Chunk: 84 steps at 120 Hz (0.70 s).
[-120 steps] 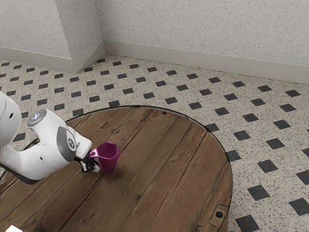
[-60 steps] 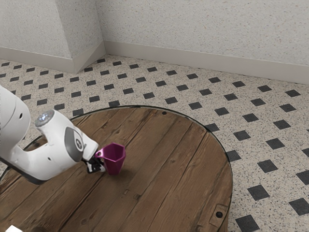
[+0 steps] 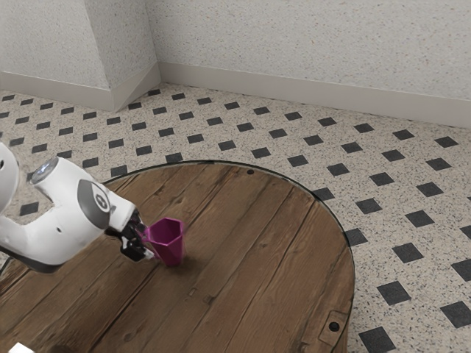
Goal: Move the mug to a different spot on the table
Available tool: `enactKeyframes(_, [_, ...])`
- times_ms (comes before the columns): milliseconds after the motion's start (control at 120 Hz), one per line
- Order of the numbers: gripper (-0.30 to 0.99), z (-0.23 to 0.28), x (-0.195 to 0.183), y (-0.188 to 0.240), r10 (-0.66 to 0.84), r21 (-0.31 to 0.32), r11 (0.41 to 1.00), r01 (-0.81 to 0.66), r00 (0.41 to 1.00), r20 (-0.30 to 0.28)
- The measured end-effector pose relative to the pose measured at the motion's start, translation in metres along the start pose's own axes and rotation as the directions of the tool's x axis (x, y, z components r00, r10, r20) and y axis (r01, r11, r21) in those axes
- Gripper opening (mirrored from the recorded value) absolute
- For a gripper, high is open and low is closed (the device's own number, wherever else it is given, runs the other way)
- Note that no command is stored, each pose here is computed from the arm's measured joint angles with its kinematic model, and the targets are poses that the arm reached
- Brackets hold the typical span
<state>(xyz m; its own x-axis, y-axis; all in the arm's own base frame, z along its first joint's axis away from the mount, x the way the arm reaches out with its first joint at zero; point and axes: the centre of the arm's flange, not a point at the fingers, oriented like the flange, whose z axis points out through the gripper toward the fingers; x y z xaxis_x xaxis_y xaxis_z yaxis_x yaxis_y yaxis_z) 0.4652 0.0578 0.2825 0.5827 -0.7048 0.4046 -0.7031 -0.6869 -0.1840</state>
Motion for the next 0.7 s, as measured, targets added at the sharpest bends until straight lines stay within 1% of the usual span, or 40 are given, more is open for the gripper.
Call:
enactKeyframes(67, [0.60,-0.031,0.004,0.002,-0.008,0.011,1.000,0.009,0.998,-0.068])
enactKeyframes(133, [0.62,-0.068,0.003,0.014,-0.011,0.023,1.000,0.014,0.989,-0.148])
enactKeyframes(200, [0.64,-0.105,0.012,0.021,0.009,0.050,0.999,0.003,0.971,-0.238])
enactKeyframes(233, [0.65,-0.126,0.024,0.024,0.041,0.073,0.997,-0.022,0.958,-0.283])
enactKeyframes(258, [0.65,-0.144,0.043,0.023,0.098,0.105,0.992,-0.069,0.946,-0.309])
enactKeyframes(283, [0.66,-0.163,0.065,0.020,0.173,0.143,0.981,-0.133,0.931,-0.321])
enactKeyframes(308, [0.66,-0.186,0.091,0.013,0.261,0.186,0.960,-0.209,0.911,-0.320])
enactKeyframes(342, [0.67,-0.225,0.142,-0.007,0.385,0.240,0.916,-0.322,0.873,-0.298])
enactKeyframes(375, [0.67,-0.255,0.188,-0.027,0.461,0.254,0.880,-0.400,0.850,-0.257])
enactKeyframes(408, [0.67,-0.275,0.227,-0.047,0.489,0.234,0.865,-0.443,0.847,-0.206])
enactKeyframes(458, [0.68,-0.281,0.262,-0.075,0.463,0.167,0.881,-0.443,0.879,-0.114])
enactKeyframes(517, [0.68,-0.273,0.275,-0.100,0.378,0.078,0.923,-0.376,0.926,-0.012])
enactKeyframes(592, [0.68,-0.258,0.266,-0.110,0.243,-0.021,0.970,-0.243,0.965,0.098])
enactKeyframes(642, [0.69,-0.251,0.257,-0.111,0.156,-0.063,0.987,-0.147,0.975,0.161])
enactKeyframes(700, [0.69,-0.246,0.246,-0.112,0.060,-0.090,0.995,-0.041,0.973,0.223])
